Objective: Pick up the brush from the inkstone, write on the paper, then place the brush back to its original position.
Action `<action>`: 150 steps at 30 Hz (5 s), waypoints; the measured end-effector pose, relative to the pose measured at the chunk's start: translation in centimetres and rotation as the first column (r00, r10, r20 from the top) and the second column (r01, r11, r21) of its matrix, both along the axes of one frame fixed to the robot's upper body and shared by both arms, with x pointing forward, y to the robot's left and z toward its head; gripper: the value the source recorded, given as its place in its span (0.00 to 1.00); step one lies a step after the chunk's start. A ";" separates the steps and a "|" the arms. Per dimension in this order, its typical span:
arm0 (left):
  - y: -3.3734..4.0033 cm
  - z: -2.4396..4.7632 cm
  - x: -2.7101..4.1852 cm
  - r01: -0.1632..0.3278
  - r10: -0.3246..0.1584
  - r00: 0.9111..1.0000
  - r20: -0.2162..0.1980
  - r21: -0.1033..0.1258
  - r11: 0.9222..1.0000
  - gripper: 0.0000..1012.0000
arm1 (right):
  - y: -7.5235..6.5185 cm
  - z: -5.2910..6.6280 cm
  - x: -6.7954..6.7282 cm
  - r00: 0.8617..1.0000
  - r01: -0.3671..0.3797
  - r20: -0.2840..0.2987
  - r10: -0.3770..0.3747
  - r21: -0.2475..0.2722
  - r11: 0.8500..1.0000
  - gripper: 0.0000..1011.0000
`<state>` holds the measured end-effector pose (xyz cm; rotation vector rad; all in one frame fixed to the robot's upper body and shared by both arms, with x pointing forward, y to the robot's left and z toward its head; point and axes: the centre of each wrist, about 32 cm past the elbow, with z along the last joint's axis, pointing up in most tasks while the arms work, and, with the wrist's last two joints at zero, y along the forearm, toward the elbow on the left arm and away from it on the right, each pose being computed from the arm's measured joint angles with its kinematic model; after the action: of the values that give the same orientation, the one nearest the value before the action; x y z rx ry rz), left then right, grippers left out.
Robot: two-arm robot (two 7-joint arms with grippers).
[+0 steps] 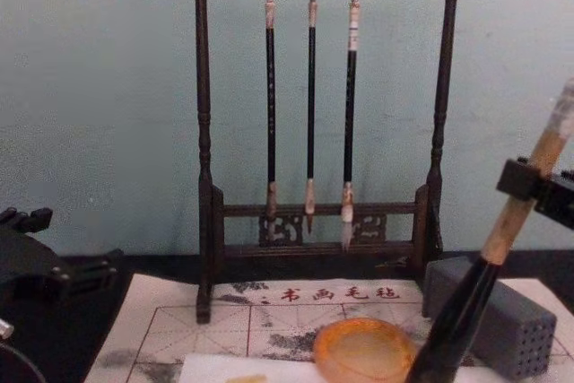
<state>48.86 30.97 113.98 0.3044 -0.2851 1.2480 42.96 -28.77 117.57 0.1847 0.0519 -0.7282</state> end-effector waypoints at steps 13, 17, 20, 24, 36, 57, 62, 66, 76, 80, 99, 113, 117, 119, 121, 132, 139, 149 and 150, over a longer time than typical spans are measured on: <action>0.00 0.00 0.00 0.000 0.000 1.000 0.000 0.000 1.000 0.99 | 1.4 -0.5 -0.9 0.996 -0.073 0.049 0.075 -0.047 0.996 0.18; 0.00 0.00 0.00 0.000 0.000 1.000 0.000 0.000 1.000 0.99 | 1.7 -0.6 -0.9 0.994 -0.086 0.063 0.089 -0.057 0.995 0.18; 0.00 0.00 0.00 0.000 0.000 1.000 0.000 0.000 1.000 0.99 | 1.9 -0.7 -1.0 0.993 -0.091 0.071 0.095 -0.066 0.994 0.18; 0.00 0.00 0.00 0.000 0.000 1.000 0.000 0.000 1.000 0.99 | 2.0 -0.9 -1.0 0.992 -0.092 0.079 0.099 -0.078 0.993 0.18; 0.00 0.00 0.00 0.000 0.000 1.000 0.000 0.000 1.000 0.99 | 2.3 -1.4 -1.1 0.990 -0.092 0.096 0.101 -0.091 0.992 0.18; 0.00 0.00 0.00 0.000 0.000 1.000 0.000 0.000 1.000 0.99 | 3.0 -1.8 -1.0 0.989 -0.101 0.101 0.111 -0.095 0.990 0.18; 0.00 0.00 0.00 0.000 0.000 1.000 0.000 0.000 1.000 0.99 | 3.1 -1.9 -1.1 0.989 -0.104 0.098 0.113 -0.097 0.990 0.18; 0.00 0.00 0.00 0.000 0.000 1.000 0.000 0.000 1.000 0.99 | 3.2 -1.9 -1.1 0.989 -0.108 0.096 0.117 -0.097 0.989 0.18; 0.00 0.00 0.00 0.000 0.000 1.000 0.000 0.000 1.000 0.99 | 3.4 -2.1 -1.1 0.988 -0.111 0.095 0.121 -0.102 0.989 0.18; 0.00 0.00 0.00 0.000 0.000 1.000 0.000 0.000 1.000 0.99 | 3.4 -2.1 -1.2 0.988 -0.112 0.095 0.122 -0.104 0.988 0.18; 0.00 0.00 0.00 0.000 0.000 1.000 0.000 0.000 1.000 0.99 | 2.8 -2.1 -2.2 0.985 -0.145 0.074 0.154 -0.118 0.982 0.18; 0.00 0.00 0.00 0.000 0.000 1.000 0.000 0.000 1.000 0.99 | 2.4 -2.0 -2.9 0.982 -0.168 0.067 0.176 -0.119 0.979 0.18; 0.00 0.00 0.00 0.000 0.000 1.000 0.000 0.000 1.000 0.99 | 2.3 -1.8 -3.1 0.981 -0.173 0.069 0.182 -0.118 0.978 0.18; 0.00 0.00 0.00 0.000 0.000 1.000 0.000 0.000 1.000 0.99 | 2.2 -1.8 -3.1 0.980 -0.174 0.071 0.183 -0.117 0.978 0.18; 0.00 0.00 0.00 0.000 0.000 1.000 0.000 0.000 1.000 0.99 | 2.2 -1.7 -3.2 0.980 -0.175 0.076 0.184 -0.114 0.978 0.18; 0.00 0.00 0.00 0.000 0.000 1.000 0.000 0.000 1.000 0.99 | 2.1 -1.1 -2.8 0.980 -0.157 0.110 0.166 -0.090 0.984 0.18; 0.00 0.00 0.00 0.000 0.000 1.000 0.000 0.000 1.000 0.99 | 2.3 -0.7 -2.0 0.986 -0.118 0.115 0.124 -0.055 0.991 0.18; 0.00 0.00 0.00 0.000 0.000 1.000 0.000 0.000 1.000 0.99 | 2.7 0.2 0.2 0.997 -0.022 0.079 0.019 0.037 0.999 0.18; 0.00 0.00 0.00 0.000 0.000 1.000 0.000 0.000 1.000 0.99 | 2.7 0.2 0.4 0.997 -0.013 0.074 0.010 0.044 0.999 0.18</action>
<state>48.86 30.97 113.98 0.3045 -0.2850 1.2479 43.33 -26.08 117.81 0.2536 -0.0014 -0.7088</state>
